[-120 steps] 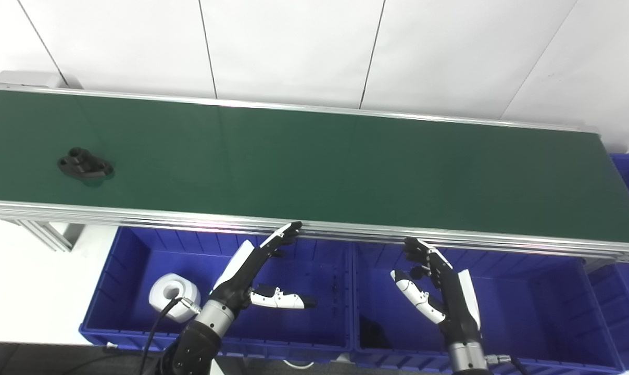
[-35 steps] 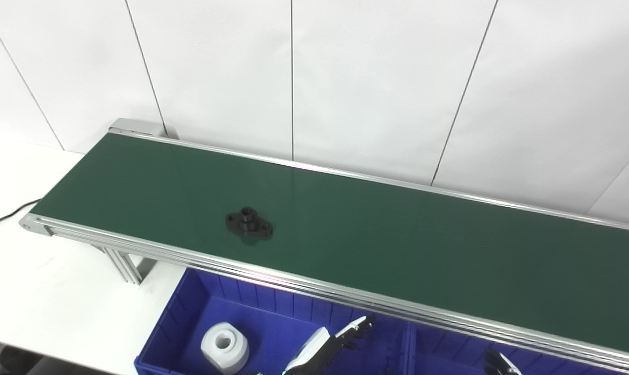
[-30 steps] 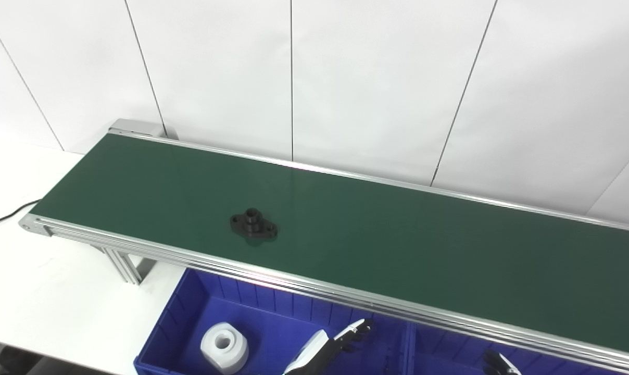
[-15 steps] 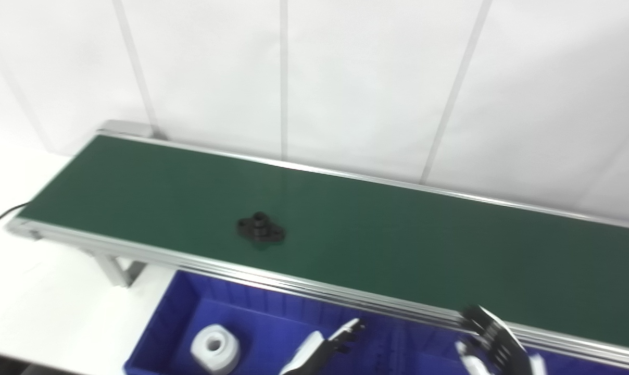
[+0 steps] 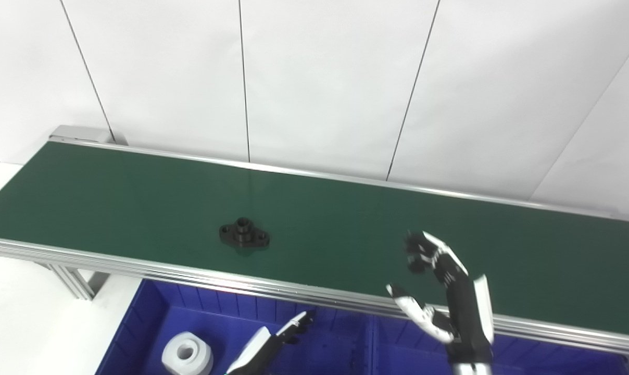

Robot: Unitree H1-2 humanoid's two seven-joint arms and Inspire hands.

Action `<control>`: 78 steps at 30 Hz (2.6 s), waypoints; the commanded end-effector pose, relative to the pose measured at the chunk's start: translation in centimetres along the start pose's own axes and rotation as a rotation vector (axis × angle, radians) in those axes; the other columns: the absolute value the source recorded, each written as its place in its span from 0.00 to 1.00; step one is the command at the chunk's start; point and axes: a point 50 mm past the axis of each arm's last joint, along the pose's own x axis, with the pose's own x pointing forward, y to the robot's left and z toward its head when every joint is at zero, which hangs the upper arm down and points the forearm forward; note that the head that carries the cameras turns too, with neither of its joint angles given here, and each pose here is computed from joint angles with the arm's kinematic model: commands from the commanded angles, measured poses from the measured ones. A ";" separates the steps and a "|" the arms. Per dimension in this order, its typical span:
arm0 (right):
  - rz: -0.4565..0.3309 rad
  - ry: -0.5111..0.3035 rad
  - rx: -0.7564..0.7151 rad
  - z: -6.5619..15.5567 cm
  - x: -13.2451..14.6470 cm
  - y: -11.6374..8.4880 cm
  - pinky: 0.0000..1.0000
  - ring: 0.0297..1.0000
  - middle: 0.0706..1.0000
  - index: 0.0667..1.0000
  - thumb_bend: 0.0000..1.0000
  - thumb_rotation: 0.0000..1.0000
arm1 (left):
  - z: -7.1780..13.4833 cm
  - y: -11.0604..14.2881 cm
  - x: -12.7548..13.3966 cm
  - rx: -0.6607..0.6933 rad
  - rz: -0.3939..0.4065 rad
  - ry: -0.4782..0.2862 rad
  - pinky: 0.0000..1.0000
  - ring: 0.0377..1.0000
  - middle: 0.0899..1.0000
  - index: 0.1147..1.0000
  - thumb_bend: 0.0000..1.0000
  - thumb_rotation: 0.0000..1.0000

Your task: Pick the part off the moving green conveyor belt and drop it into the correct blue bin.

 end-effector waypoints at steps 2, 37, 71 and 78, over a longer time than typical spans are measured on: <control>0.000 -0.014 -0.036 0.3 2.3 0.4 0.64 0.71 0.74 0.75 0.64 0.41 | 1.3 1.8 0.7 0.008 0.020 -0.088 0.84 0.90 0.92 0.94 0.62 0.36; 0.452 0.187 -0.474 -5.4 15.4 8.1 0.77 0.80 0.80 0.81 0.77 0.42 | 0.9 4.1 1.7 0.001 -0.017 -0.087 0.80 0.84 0.87 0.88 0.65 0.30; 0.581 0.173 -0.782 -7.9 15.1 9.1 0.33 0.39 0.42 0.49 0.52 0.00 | 1.5 3.6 2.1 -0.002 -0.039 -0.105 0.76 0.81 0.84 0.85 0.65 0.32; 0.586 0.141 -0.852 -6.9 16.1 8.7 0.33 0.40 0.41 0.48 0.52 0.00 | 1.4 3.7 2.3 -0.007 -0.042 -0.101 0.77 0.82 0.84 0.85 0.65 0.32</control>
